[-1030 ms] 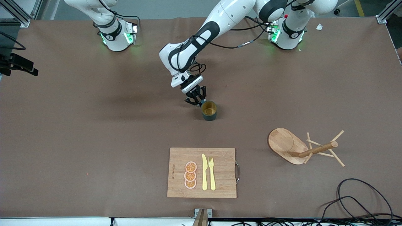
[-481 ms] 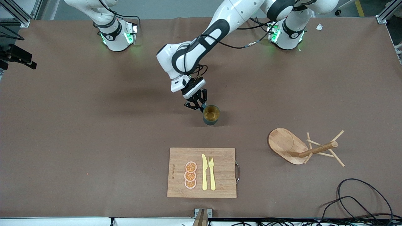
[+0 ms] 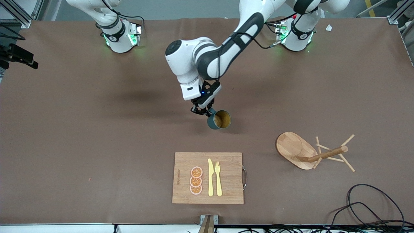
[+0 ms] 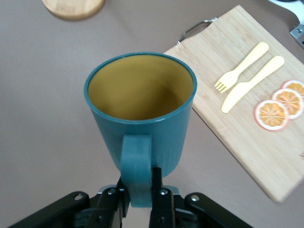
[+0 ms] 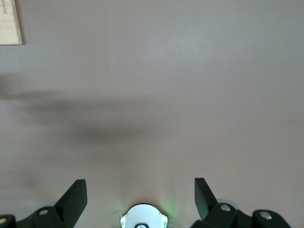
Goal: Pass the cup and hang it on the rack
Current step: 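Lift the mug with the left gripper and carry it to the rack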
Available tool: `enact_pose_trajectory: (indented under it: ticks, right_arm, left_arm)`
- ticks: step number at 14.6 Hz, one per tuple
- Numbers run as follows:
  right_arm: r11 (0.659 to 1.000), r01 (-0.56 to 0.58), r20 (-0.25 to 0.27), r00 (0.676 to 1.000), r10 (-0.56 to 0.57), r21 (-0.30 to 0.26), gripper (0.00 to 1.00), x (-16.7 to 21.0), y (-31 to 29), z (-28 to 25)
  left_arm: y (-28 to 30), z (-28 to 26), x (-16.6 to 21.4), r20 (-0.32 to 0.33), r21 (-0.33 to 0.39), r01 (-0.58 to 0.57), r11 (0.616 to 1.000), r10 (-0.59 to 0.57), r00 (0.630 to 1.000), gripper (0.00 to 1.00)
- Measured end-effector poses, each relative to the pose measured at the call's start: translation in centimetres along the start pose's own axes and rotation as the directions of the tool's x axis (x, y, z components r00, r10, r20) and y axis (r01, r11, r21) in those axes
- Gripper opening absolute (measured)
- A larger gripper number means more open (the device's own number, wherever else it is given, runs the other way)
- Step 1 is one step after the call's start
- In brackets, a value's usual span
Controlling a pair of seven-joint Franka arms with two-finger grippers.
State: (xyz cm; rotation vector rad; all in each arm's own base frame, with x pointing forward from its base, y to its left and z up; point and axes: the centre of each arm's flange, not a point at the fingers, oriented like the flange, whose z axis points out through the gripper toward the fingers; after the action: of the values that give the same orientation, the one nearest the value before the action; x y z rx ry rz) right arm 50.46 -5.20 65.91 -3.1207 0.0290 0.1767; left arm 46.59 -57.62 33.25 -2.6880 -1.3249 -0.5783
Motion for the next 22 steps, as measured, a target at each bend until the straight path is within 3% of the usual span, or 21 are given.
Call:
enact_pose_trajectory:
  ticks: [4,8,17,22]
  right_arm:
    - [1.0,0.002,-0.016,1.0,-0.002,0.0,1.0,-0.7,-0.1,-0.8]
    - [1.0,0.003,-0.021,1.0,-0.003,0.0,1.0,-0.7,-0.2,-0.9]
    - [1.0,0.004,-0.017,1.0,-0.004,0.0,1.0,-0.7,-0.2,-0.7]
    - [1.0,0.004,-0.02,1.0,-0.004,0.001,1.0,-0.6,-0.2,-0.7]
  left_arm:
    - [1.8,-3.4,6.5,0.194,-0.036,0.093,0.995,-0.084,0.977,0.21]
    - [2.8,-6.0,13.0,0.374,-0.068,0.186,0.98,-0.147,0.916,0.21]
    - [1.0,-10.3,30.3,0.682,-0.143,0.31,0.94,-0.133,0.719,0.21]
    - [-1.4,-7.8,38.6,0.801,-0.191,0.382,0.904,-0.081,0.593,0.21]
